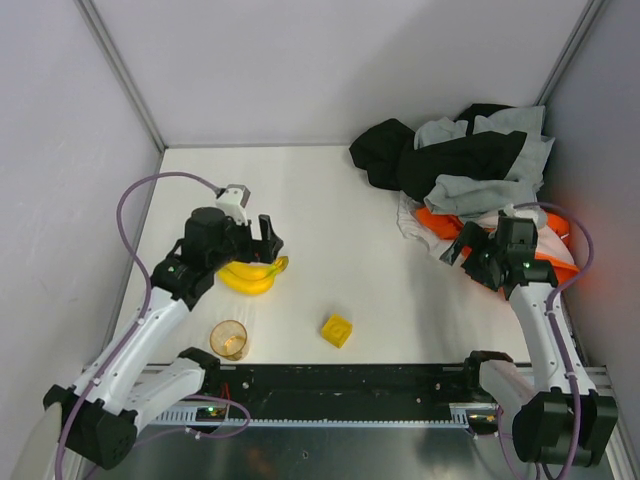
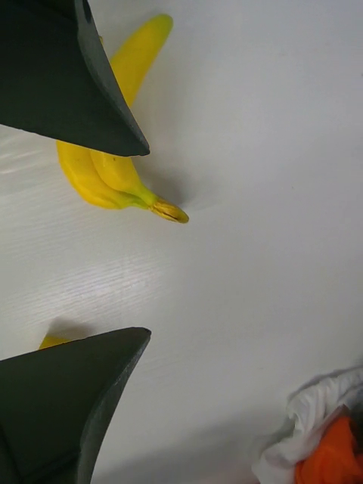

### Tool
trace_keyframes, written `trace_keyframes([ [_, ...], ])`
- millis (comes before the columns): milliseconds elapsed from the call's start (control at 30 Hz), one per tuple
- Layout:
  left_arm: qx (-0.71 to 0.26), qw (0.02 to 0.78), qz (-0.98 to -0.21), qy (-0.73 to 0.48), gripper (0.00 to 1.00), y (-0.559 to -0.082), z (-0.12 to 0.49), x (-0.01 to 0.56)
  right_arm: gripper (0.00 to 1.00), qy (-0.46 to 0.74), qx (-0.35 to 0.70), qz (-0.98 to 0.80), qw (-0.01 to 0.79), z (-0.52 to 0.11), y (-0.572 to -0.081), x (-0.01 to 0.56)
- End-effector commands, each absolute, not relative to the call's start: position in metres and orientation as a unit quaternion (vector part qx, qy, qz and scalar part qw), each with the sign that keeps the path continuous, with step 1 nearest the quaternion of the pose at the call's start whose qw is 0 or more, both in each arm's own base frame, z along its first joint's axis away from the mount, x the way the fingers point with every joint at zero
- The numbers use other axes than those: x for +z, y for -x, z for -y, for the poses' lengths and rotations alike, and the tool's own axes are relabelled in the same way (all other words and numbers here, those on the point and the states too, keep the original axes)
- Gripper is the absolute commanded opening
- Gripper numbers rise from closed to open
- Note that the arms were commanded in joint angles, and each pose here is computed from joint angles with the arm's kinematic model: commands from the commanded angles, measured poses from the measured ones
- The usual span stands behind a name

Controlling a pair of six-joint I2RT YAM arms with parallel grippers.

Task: Pick out a specific cloth from the pile

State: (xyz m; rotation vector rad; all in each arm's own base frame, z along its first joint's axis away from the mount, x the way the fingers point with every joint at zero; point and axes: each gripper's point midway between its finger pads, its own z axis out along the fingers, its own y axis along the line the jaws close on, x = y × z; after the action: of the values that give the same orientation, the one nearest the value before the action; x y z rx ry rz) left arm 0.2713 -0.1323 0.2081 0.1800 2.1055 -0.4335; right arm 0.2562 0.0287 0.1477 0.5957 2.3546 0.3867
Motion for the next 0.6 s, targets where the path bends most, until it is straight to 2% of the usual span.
trace_keyframes([
  [0, -0.256, 0.476, -0.837, -0.088, 1.00, -0.278, 0.165, 0.231, 0.99, -0.236, 0.163, -0.902, 0.322, -0.041, -0.251, 0.130],
  [233, -0.306, 0.419, -0.852, -0.069, 1.00, -0.296, 0.200, 0.224, 0.99, -0.261, 0.150, -0.910, 0.285, -0.044, -0.244, 0.089],
  [567, -0.306, 0.361, -0.873, -0.117, 1.00, -0.294, 0.280, 0.198, 0.99, -0.287, 0.101, -0.920, 0.248, -0.028, -0.237, 0.039],
])
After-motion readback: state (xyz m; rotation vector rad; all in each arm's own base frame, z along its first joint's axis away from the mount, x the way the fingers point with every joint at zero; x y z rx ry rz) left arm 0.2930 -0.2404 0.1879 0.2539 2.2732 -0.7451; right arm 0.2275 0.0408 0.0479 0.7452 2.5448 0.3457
